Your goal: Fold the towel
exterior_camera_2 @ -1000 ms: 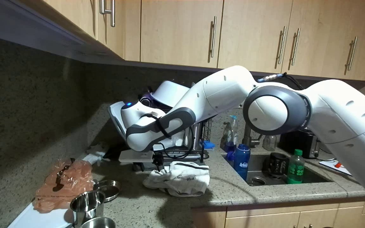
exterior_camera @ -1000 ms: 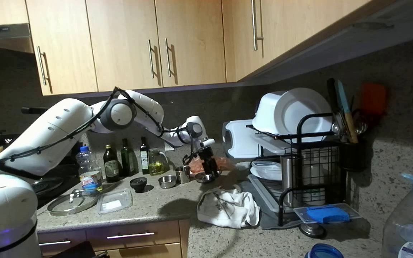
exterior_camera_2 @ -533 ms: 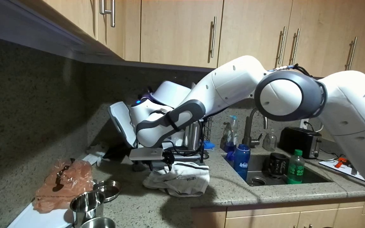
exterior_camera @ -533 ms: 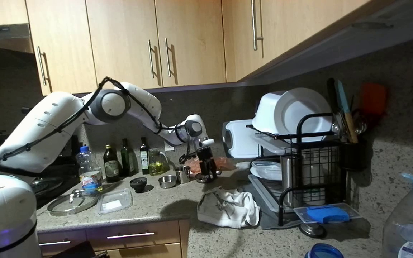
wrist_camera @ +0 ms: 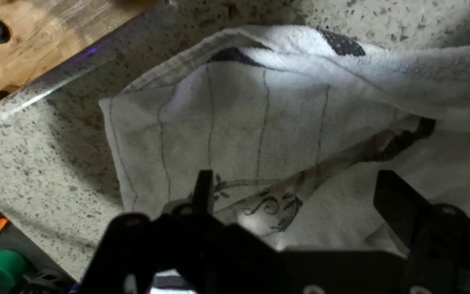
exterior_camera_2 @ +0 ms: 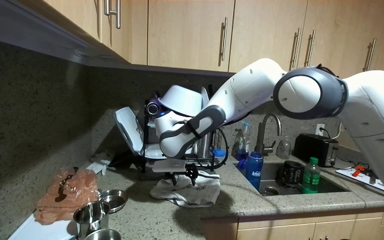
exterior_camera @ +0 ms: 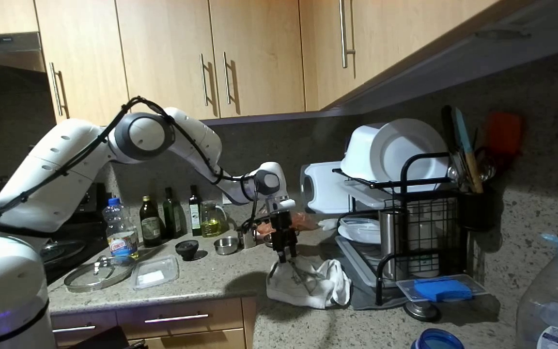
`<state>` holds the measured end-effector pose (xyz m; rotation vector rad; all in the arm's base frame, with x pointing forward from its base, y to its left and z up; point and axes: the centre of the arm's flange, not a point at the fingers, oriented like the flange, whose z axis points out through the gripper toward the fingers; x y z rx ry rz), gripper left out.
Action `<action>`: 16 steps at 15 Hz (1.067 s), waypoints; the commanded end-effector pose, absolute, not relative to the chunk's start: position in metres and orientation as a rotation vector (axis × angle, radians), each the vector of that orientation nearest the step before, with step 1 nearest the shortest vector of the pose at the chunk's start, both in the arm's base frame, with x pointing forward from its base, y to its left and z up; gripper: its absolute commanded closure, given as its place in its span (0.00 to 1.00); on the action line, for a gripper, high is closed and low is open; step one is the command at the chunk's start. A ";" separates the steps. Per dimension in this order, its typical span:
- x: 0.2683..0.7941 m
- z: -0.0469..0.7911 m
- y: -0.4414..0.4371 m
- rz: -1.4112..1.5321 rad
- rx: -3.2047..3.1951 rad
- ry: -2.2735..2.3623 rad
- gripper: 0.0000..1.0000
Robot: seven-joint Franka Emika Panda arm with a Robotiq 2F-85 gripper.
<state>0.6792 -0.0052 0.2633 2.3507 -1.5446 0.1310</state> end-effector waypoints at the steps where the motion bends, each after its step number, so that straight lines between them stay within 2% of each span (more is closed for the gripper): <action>1: 0.681 0.262 -0.021 0.158 2.383 -1.646 0.00; 16: 0.691 0.245 -0.095 0.106 2.302 -2.045 0.00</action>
